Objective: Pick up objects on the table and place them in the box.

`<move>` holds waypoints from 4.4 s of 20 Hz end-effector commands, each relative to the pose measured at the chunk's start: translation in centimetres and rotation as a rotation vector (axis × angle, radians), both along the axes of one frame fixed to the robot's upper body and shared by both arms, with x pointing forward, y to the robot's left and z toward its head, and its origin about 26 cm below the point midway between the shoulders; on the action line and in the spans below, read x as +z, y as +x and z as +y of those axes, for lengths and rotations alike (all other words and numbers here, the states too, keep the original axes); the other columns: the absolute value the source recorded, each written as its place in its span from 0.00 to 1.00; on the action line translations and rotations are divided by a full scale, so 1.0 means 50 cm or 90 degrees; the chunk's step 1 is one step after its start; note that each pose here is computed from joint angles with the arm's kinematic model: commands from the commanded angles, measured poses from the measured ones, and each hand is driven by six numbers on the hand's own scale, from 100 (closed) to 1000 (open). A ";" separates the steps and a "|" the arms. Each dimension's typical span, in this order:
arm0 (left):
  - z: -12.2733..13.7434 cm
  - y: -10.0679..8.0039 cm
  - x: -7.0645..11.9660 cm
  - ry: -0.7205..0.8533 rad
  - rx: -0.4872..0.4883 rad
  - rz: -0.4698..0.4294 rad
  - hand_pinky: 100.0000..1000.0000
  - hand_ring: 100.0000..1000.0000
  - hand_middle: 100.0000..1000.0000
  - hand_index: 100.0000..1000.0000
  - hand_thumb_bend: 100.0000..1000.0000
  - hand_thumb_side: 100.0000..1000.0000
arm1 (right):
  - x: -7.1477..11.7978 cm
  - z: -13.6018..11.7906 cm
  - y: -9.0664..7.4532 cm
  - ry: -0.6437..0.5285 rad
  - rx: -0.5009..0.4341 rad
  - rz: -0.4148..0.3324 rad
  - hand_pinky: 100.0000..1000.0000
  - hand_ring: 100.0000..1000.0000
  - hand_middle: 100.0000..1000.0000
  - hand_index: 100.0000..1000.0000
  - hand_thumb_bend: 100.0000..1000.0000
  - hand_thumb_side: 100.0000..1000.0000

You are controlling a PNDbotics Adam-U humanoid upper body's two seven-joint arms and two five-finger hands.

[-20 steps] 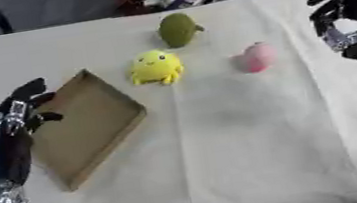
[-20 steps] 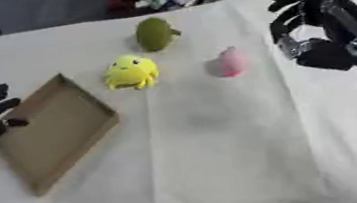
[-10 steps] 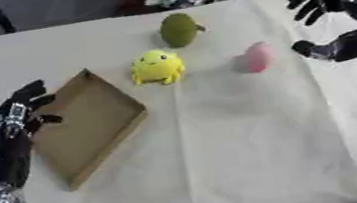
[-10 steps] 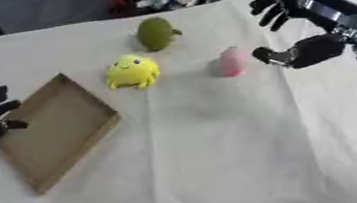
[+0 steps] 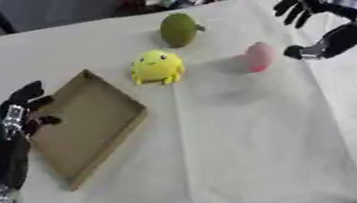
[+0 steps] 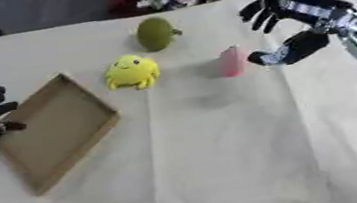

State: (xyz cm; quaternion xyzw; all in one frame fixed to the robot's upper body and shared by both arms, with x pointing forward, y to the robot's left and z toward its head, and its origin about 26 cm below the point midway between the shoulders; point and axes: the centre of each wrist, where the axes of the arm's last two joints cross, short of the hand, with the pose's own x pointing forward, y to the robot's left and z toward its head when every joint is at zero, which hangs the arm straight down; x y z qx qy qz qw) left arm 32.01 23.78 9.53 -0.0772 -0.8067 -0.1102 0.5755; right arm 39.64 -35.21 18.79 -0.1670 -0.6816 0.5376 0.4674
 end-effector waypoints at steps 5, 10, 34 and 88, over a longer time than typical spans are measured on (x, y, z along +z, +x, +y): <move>-0.004 0.002 0.016 0.000 -0.011 -0.018 0.54 0.77 0.82 0.69 0.00 0.68 | 0.007 0.002 0.046 -0.009 -0.027 -0.006 0.63 0.71 0.73 0.86 0.32 0.18; -0.005 0.002 0.016 -0.001 -0.013 -0.017 0.54 0.77 0.82 0.69 0.00 0.68 | -0.016 0.009 0.067 -0.013 -0.038 0.007 0.63 0.71 0.71 0.84 0.32 0.19; -0.007 0.001 0.014 -0.002 -0.017 -0.015 0.54 0.77 0.82 0.69 0.00 0.68 | -0.091 0.034 0.080 -0.083 -0.021 0.035 0.63 0.70 0.64 0.79 0.29 0.18; -0.027 0.004 0.020 -0.008 -0.045 -0.020 0.54 0.79 0.82 0.69 0.00 0.68 | 0.023 0.211 0.141 -0.081 0.034 -0.225 0.51 0.49 0.19 0.29 0.00 0.00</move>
